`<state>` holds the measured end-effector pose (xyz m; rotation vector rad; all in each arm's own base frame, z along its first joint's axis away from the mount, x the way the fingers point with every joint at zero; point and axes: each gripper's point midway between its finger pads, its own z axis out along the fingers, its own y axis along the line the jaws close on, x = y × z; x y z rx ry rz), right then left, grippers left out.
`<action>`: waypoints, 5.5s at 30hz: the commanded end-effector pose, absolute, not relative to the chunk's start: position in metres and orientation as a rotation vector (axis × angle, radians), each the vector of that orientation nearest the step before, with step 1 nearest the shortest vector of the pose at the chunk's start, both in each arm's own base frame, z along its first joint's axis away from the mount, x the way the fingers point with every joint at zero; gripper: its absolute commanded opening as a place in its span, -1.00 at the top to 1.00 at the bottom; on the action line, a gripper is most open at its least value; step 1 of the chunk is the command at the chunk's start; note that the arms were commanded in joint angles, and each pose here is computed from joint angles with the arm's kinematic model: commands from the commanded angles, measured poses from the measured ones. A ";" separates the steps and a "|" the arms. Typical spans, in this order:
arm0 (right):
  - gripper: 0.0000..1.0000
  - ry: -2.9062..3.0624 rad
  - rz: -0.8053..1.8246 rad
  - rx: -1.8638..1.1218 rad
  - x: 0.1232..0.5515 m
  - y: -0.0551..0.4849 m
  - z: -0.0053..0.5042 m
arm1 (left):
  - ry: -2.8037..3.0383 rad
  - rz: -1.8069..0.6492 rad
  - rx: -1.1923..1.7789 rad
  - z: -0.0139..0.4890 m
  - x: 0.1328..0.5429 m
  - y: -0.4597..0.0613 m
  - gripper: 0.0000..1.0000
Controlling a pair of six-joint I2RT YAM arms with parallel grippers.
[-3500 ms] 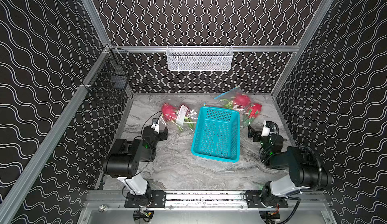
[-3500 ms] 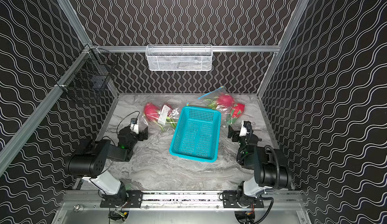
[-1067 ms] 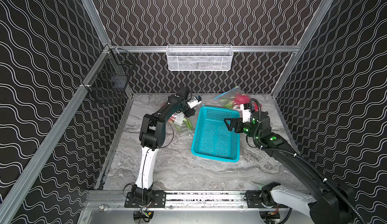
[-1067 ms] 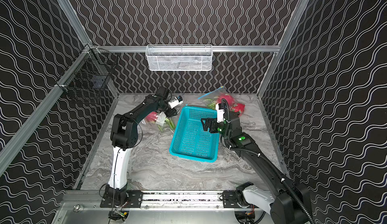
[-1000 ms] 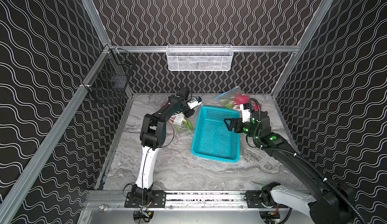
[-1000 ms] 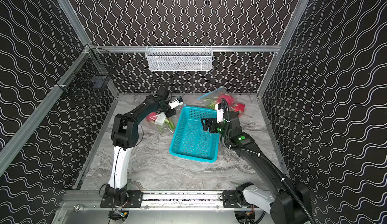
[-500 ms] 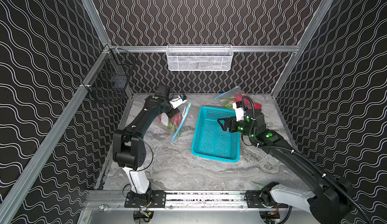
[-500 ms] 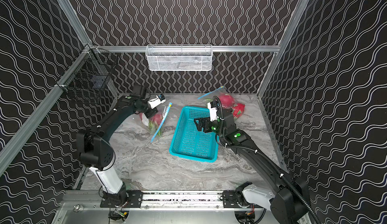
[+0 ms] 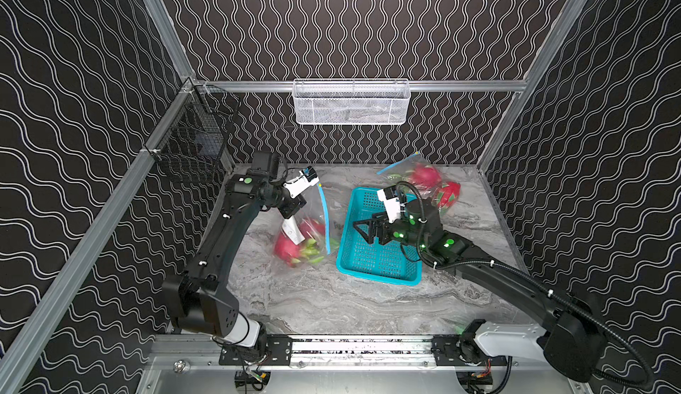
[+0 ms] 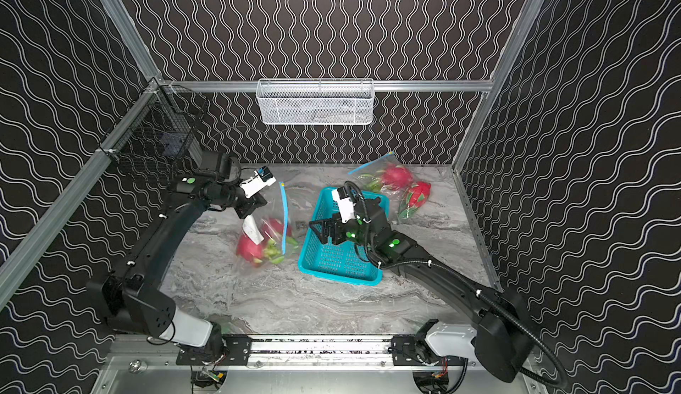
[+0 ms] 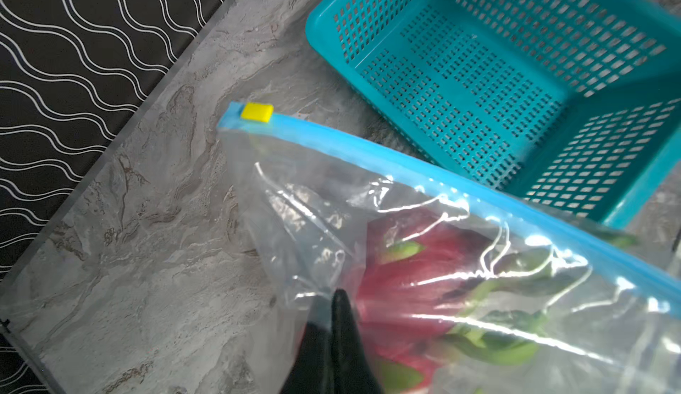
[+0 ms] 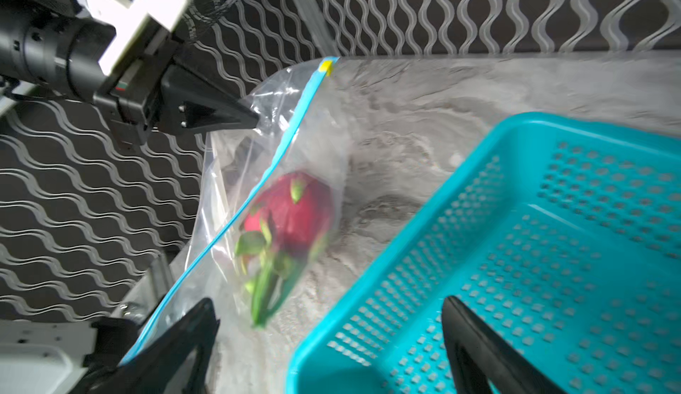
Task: Open the zip-top bag and take out the dragon fruit
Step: Unzip the zipper on the zipper food storage bag.
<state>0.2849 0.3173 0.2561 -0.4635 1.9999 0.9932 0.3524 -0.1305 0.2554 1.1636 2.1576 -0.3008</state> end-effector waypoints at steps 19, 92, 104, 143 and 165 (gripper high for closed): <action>-0.42 2.193 1.352 -0.223 0.267 0.396 0.247 | 2.136 -0.589 1.062 0.244 0.310 -0.156 1.00; 1.00 1.245 0.437 -1.322 0.270 0.433 0.347 | 1.631 -0.814 1.261 0.323 0.246 -0.088 0.96; -0.41 1.209 0.925 -1.470 0.218 0.471 0.357 | 1.598 -0.725 1.325 0.316 0.238 -0.093 1.00; 1.00 1.288 1.137 -1.430 0.226 0.498 0.360 | 1.596 -0.681 1.325 0.322 0.234 -0.094 1.00; 1.00 1.390 1.180 -1.420 0.233 0.476 0.351 | 1.621 -0.725 1.348 0.328 0.238 -0.115 -0.16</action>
